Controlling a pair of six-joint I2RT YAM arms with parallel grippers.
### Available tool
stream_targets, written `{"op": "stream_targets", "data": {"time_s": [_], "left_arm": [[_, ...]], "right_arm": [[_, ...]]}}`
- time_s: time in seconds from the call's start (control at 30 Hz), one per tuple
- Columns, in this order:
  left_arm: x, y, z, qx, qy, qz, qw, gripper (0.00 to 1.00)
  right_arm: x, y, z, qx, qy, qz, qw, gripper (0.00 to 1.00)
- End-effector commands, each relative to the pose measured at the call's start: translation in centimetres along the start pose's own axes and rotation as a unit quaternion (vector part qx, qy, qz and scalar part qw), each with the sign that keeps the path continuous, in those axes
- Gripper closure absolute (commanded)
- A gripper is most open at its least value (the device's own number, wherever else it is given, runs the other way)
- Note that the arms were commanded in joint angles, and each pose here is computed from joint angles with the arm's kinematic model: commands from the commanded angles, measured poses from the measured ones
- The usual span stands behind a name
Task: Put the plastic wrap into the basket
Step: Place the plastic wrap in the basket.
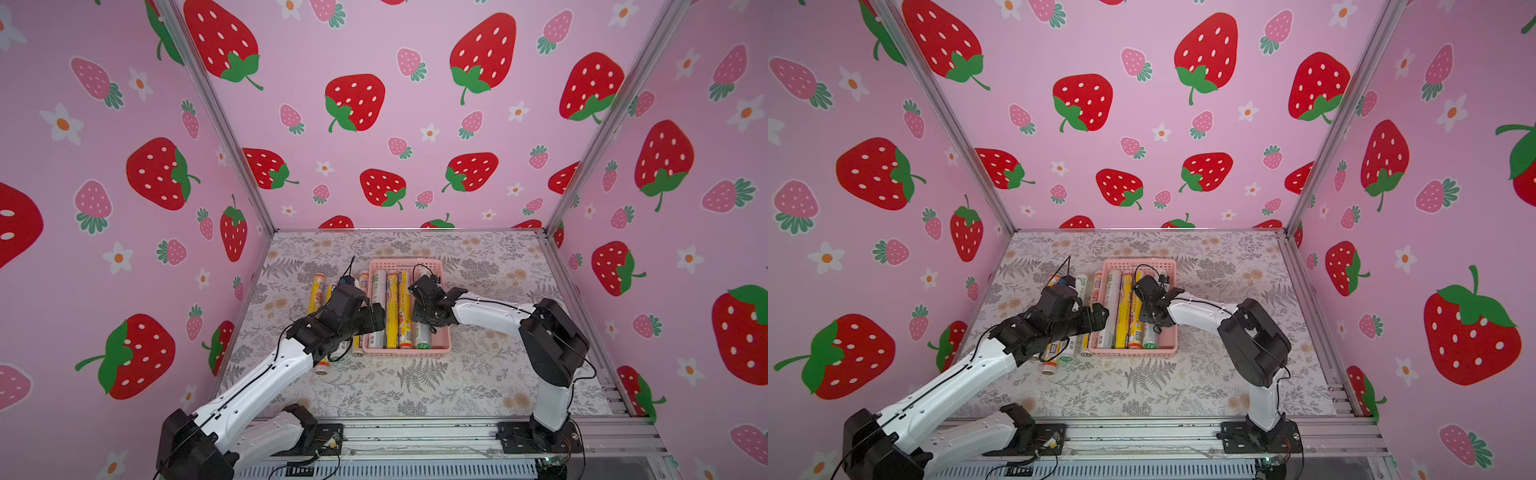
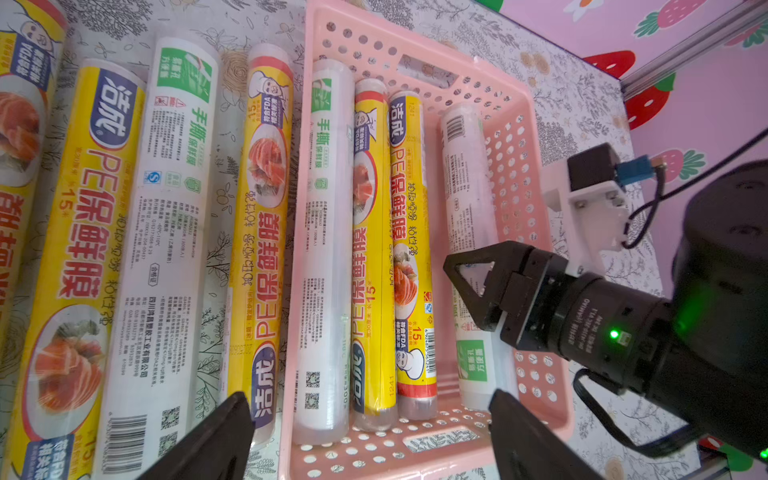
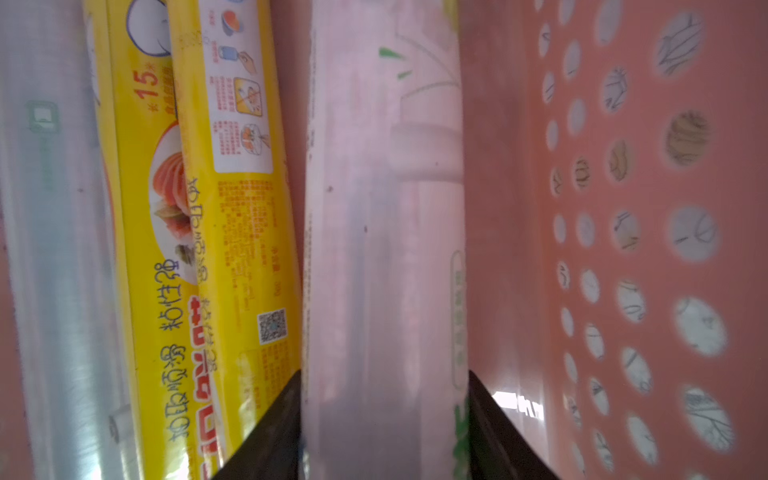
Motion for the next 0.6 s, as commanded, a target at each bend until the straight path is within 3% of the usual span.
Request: {"op": "stream_targets", "data": {"time_s": [0.0, 0.27, 0.57], "left_arm": [[-0.2, -0.3, 0.7, 0.017, -0.008, -0.001, 1.000, 0.06], [-0.4, -1.0, 1.5, 0.028, -0.017, -0.004, 0.999, 0.06], [-0.3, -2.2, 3.1, 0.047, -0.026, -0.002, 0.999, 0.06]], "right_arm": [[0.7, -0.8, 1.1, 0.022, -0.004, -0.009, 1.000, 0.49], [0.5, -1.6, 1.5, 0.043, -0.016, -0.003, 0.999, 0.41], [1.0, -3.3, 2.1, 0.078, -0.032, -0.008, 0.996, 0.38]]}}
Point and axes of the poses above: each gripper's point midway between its finger pads, its own y axis out along the fingers, its own z axis along the line the jaws close on, x = y × z, the point moved 8 cm from there along -y, back along the fingers
